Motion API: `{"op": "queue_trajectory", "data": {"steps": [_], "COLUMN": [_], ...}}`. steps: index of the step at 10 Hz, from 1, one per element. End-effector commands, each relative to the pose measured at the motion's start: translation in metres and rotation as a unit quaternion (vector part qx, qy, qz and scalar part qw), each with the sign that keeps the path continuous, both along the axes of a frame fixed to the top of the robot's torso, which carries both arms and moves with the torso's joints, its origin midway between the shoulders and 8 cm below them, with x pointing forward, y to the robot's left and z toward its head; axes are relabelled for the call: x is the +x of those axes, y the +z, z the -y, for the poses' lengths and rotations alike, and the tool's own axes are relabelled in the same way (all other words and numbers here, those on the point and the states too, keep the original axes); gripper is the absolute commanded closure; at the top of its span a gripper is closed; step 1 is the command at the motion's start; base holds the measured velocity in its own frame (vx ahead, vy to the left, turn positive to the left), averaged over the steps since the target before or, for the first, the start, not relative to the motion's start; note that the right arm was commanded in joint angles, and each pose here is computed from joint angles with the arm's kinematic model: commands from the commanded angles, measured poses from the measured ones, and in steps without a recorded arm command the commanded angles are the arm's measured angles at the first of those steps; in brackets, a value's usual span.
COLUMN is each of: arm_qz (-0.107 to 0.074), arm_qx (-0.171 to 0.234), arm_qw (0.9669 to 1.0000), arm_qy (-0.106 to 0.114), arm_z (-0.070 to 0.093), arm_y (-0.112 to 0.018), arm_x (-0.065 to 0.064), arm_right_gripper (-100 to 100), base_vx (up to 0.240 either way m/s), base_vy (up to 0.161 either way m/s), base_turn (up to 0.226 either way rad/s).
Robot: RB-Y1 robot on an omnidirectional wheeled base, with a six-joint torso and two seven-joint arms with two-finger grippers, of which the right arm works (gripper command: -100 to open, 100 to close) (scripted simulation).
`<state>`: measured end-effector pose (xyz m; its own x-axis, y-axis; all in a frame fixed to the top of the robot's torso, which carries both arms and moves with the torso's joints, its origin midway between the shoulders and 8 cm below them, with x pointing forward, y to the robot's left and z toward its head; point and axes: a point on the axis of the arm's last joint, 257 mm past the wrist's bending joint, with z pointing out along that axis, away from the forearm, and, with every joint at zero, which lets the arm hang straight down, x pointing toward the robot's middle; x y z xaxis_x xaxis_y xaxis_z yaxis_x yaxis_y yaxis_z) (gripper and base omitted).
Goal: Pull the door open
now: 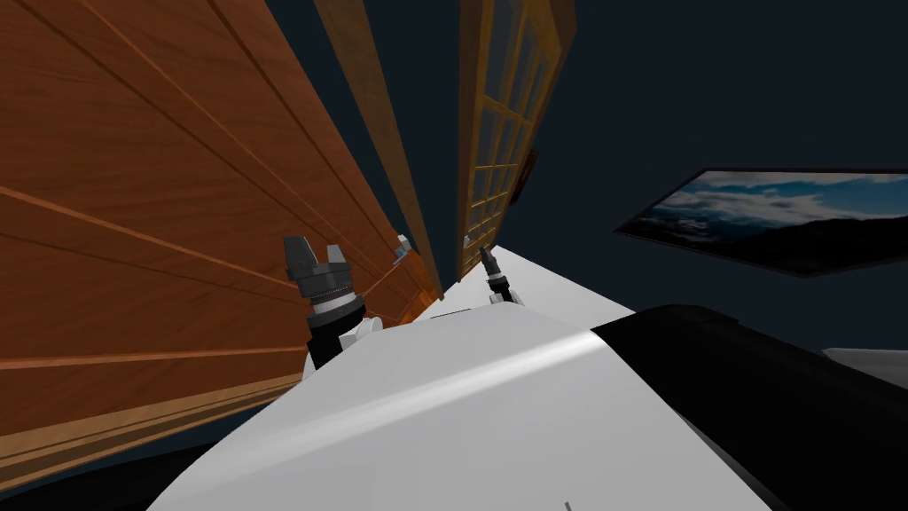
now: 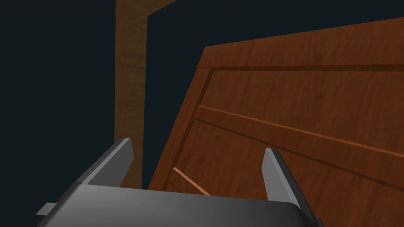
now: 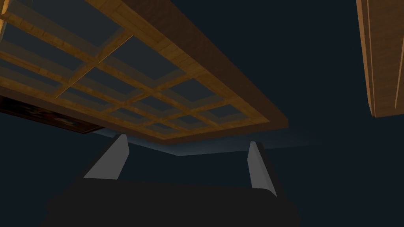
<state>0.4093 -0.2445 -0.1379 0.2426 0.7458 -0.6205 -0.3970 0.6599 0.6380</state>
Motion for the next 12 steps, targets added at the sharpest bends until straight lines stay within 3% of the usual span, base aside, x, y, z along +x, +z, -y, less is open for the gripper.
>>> {"op": "queue_trajectory", "data": {"steps": [1,4,9,11,12], "arm_qz": [-0.010,-0.028,-0.045,-0.050,-0.056], "arm_qx": [-0.018,-0.064,-0.111,-0.142,-0.142], "arm_qw": [0.9998,0.9975,0.9927,0.9885,0.9882], "arm_qy": [-0.003,-0.008,-0.011,-0.012,-0.013], "arm_z": [-0.002,-0.004,-0.004,-0.005,-0.004], "arm_y": [-0.014,-0.045,-0.077,-0.091,-0.097], "arm_x": [0.002,0.007,0.011,0.013,0.012], "arm_right_gripper": [-100,-100,-100,-100,-100], "base_vx": [0.045,0.072,0.068,0.050,0.044], "base_vy": [-0.056,-0.077,-0.061,-0.060,-0.052], "base_turn": [0.038,0.100,0.061,0.081,0.032]}}
